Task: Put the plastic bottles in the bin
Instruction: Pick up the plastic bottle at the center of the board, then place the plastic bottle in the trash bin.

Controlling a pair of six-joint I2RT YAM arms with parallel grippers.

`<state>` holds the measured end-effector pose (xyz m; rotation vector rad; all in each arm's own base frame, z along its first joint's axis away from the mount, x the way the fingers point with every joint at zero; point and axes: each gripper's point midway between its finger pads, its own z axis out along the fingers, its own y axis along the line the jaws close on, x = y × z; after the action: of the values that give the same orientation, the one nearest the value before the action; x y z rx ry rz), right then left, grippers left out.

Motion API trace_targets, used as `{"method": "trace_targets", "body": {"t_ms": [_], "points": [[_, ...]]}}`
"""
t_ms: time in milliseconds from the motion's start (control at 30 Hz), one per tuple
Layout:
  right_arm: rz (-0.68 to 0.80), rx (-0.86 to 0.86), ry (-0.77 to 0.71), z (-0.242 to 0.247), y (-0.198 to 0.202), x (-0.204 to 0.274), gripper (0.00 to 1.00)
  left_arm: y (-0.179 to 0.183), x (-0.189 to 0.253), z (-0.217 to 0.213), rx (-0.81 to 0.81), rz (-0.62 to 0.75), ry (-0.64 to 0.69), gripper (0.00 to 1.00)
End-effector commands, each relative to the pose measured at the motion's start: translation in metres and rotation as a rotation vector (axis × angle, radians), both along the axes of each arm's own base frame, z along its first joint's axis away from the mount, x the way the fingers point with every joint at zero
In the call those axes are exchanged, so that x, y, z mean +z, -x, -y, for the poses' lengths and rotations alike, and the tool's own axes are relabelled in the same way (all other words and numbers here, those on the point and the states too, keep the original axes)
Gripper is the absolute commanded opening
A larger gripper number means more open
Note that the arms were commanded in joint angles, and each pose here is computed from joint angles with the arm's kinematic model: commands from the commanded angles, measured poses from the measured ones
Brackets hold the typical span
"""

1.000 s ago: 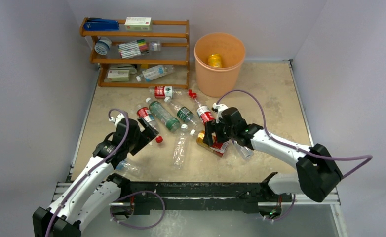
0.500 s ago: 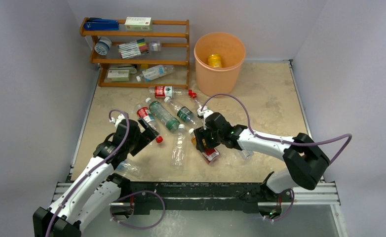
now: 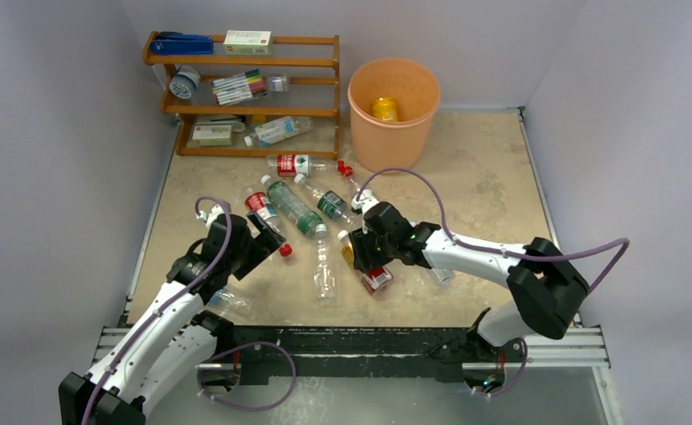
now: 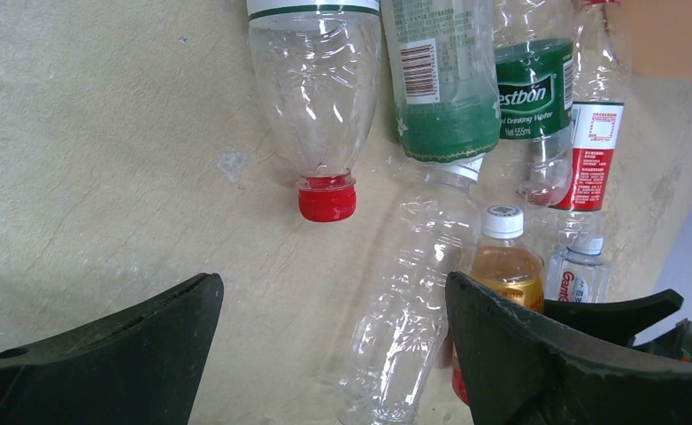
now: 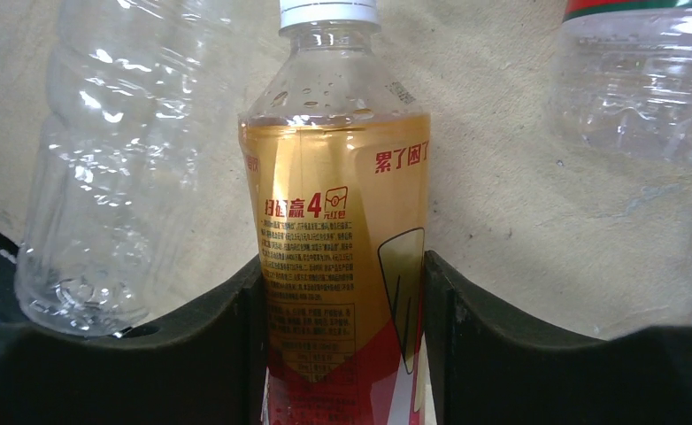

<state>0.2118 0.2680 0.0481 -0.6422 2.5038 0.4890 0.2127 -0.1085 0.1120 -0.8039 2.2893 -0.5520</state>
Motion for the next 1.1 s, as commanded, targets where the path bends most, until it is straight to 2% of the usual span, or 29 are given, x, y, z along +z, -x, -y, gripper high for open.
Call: {"method": "trace_targets", "body": {"t_ms": [0,400,567,767,1067], "points": [[0.1,-0.008,-0.093,-0.012,-0.012,0.056,0.44,-0.004,0.006,0.004,-0.018,0.041,0.012,0.96],[0.218,-0.018,-0.208,-0.018,-0.021,0.144,0.41,-0.002,0.006,0.003,-0.016,0.044,0.014,0.96],[0.298,-0.037,-0.179,-0.018,-0.041,0.176,0.41,-0.002,0.007,0.002,-0.014,0.048,0.015,0.96],[0.392,-0.08,-0.19,-0.009,-0.084,0.222,0.41,-0.002,0.009,0.003,-0.016,0.054,0.018,0.96],[0.553,-0.231,-0.252,0.042,-0.173,0.313,0.4,0.001,0.01,0.0,-0.012,0.055,0.011,0.96]]}}
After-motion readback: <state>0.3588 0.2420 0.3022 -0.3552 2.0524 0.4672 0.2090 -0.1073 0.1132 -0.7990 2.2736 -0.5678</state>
